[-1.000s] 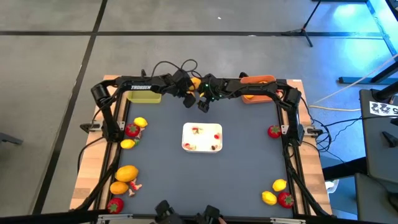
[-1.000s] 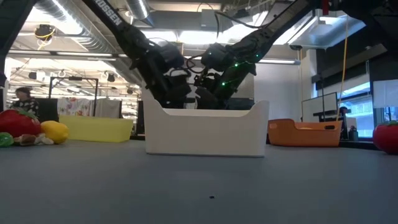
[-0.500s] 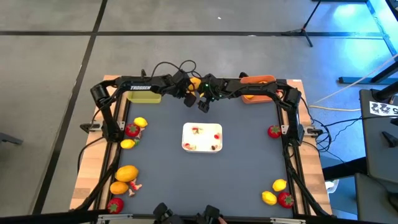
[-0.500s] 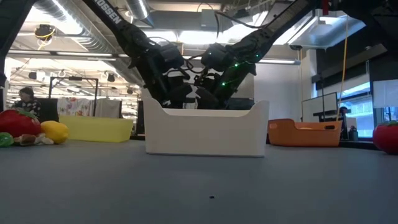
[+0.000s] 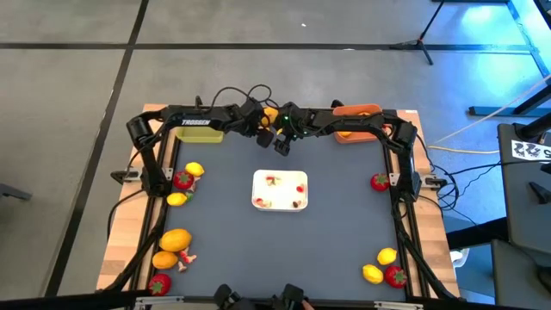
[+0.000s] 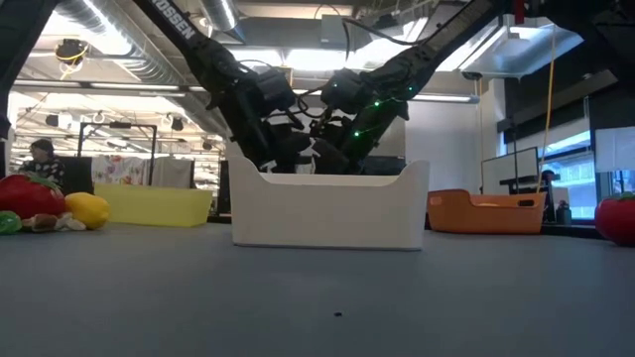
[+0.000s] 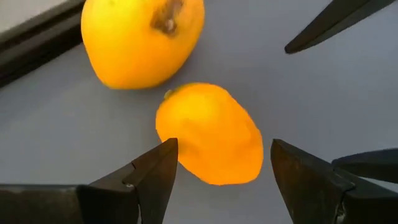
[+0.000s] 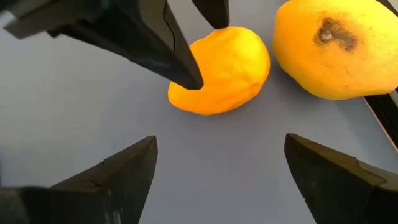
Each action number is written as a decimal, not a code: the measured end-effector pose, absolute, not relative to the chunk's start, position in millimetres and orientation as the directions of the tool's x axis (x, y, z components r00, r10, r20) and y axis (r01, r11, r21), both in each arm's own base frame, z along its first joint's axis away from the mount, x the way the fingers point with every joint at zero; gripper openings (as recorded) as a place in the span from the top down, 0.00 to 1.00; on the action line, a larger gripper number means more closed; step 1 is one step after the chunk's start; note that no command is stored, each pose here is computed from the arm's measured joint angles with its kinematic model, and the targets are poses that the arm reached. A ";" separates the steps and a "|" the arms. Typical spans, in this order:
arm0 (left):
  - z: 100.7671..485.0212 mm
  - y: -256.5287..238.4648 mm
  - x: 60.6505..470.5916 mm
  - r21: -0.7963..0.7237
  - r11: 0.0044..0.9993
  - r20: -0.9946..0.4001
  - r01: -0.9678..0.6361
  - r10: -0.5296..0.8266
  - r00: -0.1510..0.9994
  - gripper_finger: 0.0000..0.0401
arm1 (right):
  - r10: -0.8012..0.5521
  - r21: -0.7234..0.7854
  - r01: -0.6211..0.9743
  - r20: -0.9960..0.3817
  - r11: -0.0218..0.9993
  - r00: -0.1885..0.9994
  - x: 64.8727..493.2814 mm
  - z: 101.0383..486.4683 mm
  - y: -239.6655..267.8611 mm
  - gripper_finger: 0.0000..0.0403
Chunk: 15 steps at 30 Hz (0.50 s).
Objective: Sort produce into baskets
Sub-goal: Put the yellow lemon into the orange bin
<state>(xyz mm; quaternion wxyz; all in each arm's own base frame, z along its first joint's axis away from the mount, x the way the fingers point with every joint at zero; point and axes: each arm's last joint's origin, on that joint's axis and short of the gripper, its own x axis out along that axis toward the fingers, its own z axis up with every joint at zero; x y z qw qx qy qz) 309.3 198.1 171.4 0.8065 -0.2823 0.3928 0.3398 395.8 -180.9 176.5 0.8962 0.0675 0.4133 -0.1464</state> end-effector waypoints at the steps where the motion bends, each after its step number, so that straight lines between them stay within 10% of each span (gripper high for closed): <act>1: 170.2 198.5 310.3 -0.196 0.601 -0.824 -0.775 0.328 0.463 0.37 | -0.207 0.000 0.318 -0.760 0.948 0.616 395.8 176.5 -181.0 0.14; 15: 146.6 204.4 323.0 -0.202 0.612 -0.807 -0.765 0.338 0.484 0.37 | -0.204 -0.001 0.316 -0.766 0.949 0.609 397.5 170.0 -181.7 0.14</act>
